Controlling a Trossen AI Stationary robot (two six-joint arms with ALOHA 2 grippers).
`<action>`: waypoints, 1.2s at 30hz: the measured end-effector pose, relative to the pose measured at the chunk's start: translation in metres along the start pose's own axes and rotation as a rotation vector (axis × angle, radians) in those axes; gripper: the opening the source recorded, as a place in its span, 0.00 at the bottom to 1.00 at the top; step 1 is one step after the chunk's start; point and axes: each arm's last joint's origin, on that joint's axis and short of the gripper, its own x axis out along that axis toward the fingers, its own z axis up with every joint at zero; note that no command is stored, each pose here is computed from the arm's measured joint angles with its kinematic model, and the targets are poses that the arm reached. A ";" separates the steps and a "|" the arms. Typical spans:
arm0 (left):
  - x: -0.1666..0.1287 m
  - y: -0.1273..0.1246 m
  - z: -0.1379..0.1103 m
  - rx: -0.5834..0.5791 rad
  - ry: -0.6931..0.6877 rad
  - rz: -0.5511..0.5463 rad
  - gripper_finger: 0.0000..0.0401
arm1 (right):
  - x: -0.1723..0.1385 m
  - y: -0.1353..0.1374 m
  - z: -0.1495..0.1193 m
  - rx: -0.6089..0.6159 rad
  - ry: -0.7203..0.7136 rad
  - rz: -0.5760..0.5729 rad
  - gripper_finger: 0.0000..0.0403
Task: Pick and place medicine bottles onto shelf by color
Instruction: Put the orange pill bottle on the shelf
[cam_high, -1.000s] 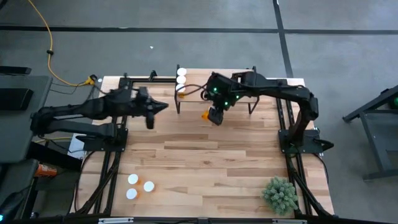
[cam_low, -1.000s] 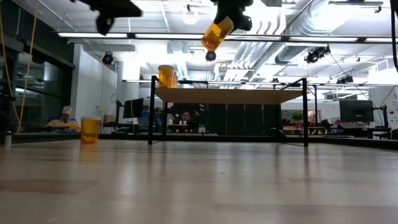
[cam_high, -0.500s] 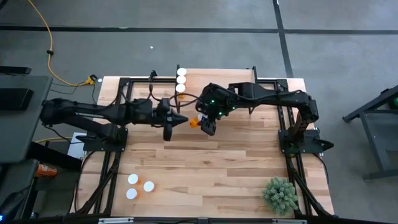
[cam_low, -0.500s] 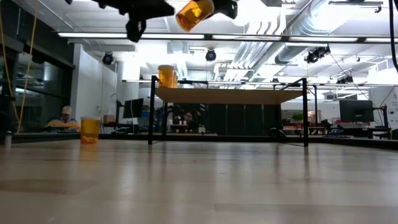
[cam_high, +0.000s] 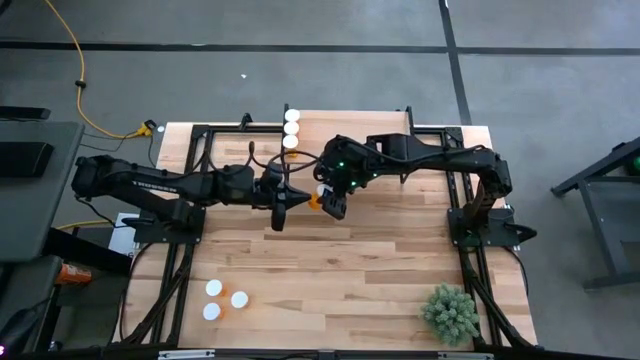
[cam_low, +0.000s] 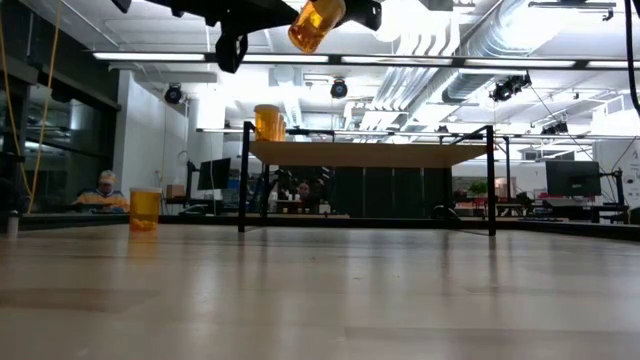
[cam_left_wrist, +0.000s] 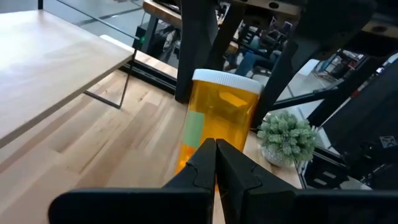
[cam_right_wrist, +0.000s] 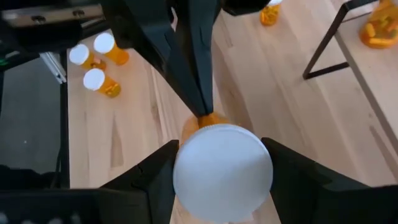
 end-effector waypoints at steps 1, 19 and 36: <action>0.000 0.000 0.000 0.003 0.001 0.001 0.00 | 0.000 0.000 0.001 0.000 -0.007 0.000 0.49; -0.044 0.014 0.017 0.062 0.019 0.079 0.00 | -0.007 -0.021 0.010 -0.077 -0.113 -0.272 0.49; -0.143 0.008 0.049 0.077 -0.308 0.118 0.00 | 0.050 -0.174 0.038 0.239 -0.204 -0.565 0.49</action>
